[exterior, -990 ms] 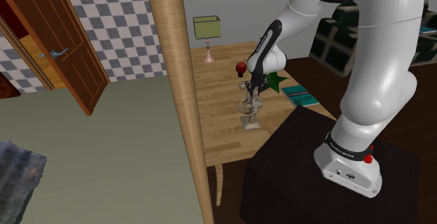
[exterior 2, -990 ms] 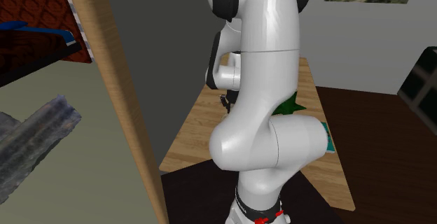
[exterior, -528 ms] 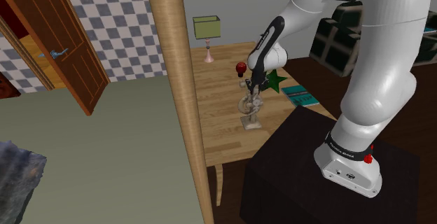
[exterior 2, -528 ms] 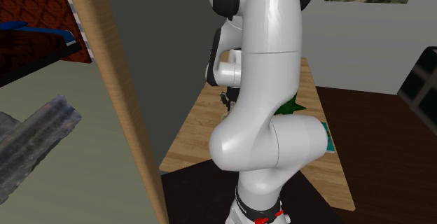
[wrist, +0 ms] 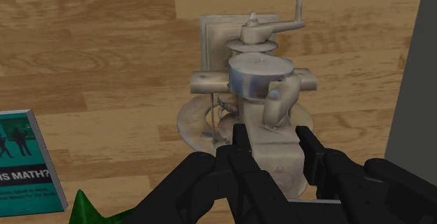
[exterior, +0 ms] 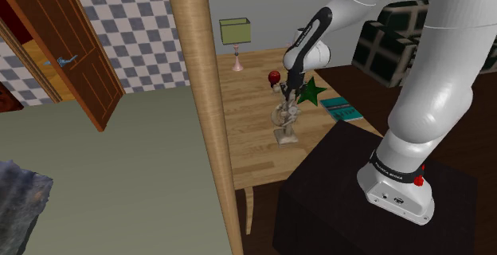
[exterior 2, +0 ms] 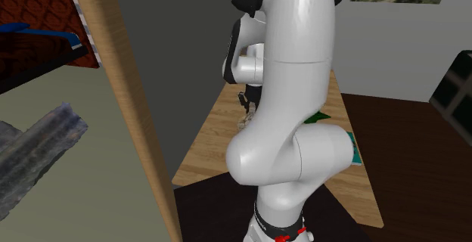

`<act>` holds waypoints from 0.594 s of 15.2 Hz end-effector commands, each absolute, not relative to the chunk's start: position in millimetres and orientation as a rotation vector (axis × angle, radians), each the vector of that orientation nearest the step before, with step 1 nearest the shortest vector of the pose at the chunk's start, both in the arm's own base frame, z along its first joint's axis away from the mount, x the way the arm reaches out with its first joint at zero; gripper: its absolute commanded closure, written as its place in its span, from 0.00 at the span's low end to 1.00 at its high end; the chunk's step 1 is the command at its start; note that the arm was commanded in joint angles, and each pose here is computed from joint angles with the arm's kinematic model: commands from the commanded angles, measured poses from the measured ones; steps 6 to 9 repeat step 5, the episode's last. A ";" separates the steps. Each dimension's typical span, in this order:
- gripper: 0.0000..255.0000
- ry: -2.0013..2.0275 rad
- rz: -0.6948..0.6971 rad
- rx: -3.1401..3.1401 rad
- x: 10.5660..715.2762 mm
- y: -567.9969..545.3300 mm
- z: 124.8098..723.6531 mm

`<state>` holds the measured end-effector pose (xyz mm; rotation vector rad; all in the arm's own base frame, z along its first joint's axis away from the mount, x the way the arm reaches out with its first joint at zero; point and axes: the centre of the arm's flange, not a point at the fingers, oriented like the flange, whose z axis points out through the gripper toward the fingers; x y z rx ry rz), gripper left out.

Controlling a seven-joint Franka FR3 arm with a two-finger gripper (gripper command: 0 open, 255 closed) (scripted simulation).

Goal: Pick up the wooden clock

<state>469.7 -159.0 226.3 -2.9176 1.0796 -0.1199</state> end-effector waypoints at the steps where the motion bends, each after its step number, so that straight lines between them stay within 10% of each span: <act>1: 1.00 1.080 -0.124 -2.917 471.5 -158.8 238.5; 9: 1.00 1.080 -0.124 -2.917 471.5 -158.8 249.8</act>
